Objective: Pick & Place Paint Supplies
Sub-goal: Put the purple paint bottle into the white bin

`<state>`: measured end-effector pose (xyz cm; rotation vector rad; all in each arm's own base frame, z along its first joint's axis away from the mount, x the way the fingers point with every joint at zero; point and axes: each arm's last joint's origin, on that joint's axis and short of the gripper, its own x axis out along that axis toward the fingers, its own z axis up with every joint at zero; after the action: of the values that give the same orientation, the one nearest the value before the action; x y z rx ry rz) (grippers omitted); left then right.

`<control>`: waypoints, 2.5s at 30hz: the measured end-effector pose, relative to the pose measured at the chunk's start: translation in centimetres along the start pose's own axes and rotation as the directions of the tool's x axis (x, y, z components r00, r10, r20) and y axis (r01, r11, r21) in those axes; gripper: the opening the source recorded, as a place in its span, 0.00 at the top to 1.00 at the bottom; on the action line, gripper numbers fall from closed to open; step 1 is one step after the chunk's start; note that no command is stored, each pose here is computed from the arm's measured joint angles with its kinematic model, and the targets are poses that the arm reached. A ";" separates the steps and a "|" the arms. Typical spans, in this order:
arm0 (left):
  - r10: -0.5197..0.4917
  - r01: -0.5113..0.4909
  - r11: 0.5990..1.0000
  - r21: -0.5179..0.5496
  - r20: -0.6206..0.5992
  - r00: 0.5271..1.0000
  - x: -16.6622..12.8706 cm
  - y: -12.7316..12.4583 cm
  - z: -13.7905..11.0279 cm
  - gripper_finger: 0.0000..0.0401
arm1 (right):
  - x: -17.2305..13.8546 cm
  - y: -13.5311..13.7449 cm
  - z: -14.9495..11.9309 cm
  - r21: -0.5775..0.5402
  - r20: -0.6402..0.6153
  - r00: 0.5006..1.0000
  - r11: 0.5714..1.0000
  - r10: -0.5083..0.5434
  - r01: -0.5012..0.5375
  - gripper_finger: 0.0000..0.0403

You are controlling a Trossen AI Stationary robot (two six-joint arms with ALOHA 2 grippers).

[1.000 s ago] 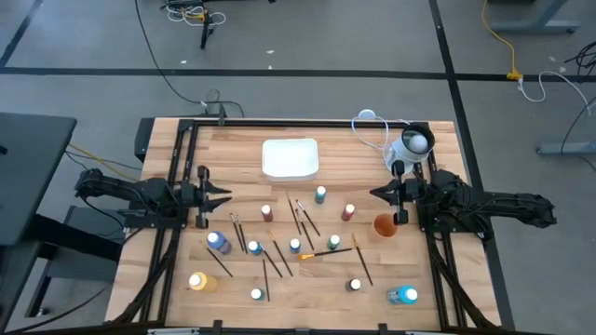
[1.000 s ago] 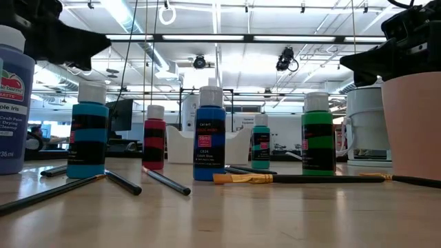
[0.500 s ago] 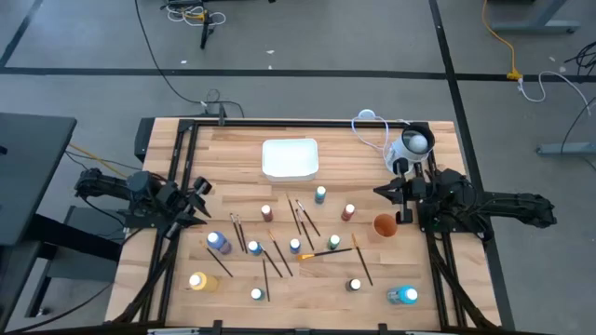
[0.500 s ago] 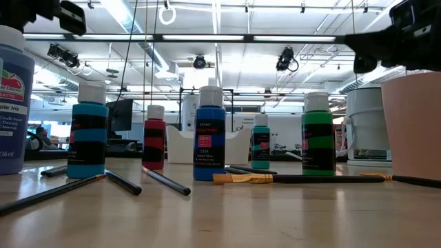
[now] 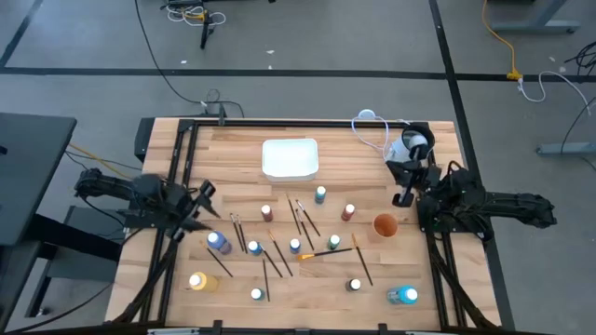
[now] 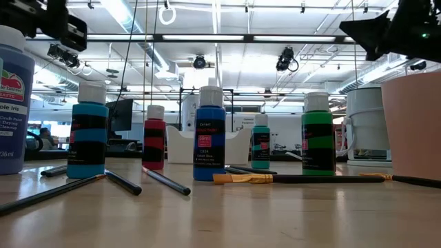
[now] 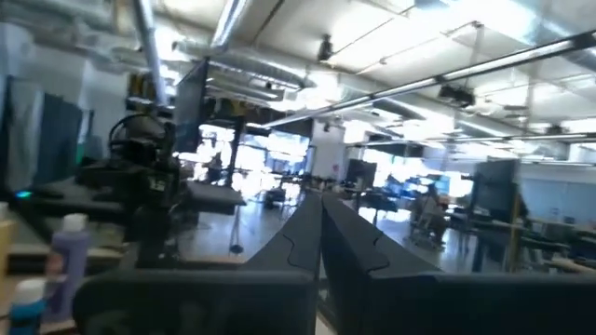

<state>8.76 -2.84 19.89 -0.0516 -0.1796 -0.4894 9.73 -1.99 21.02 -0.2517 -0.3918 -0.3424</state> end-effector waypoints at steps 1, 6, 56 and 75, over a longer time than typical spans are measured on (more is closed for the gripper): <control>-0.037 0.037 0.999 0.022 -0.015 0.999 0.0 -0.1 -0.1 0.53 | 0.0 0.1 -0.1 -0.001 -0.002 1.000 1.000 0.023 -0.023 0.97; -0.072 0.073 0.997 0.030 -0.045 0.996 0.0 -0.2 -0.4 0.52 | 0.0 0.4 0.1 0.052 0.032 0.991 0.990 0.127 -0.129 0.97; 0.049 -0.041 0.998 0.049 -0.183 0.982 2.0 0.2 -2.0 0.70 | 0.0 0.5 0.4 0.133 0.070 0.983 0.975 0.169 -0.177 0.97; 0.743 -0.760 0.564 0.324 0.203 0.638 6.8 5.4 6.5 0.69 | 0.0 -0.5 1.5 0.140 0.153 0.985 0.988 -0.081 0.059 0.97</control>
<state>16.17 -0.67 27.46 0.2466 -0.2743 0.4345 9.08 -2.00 22.46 -0.1326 -0.5790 -0.3645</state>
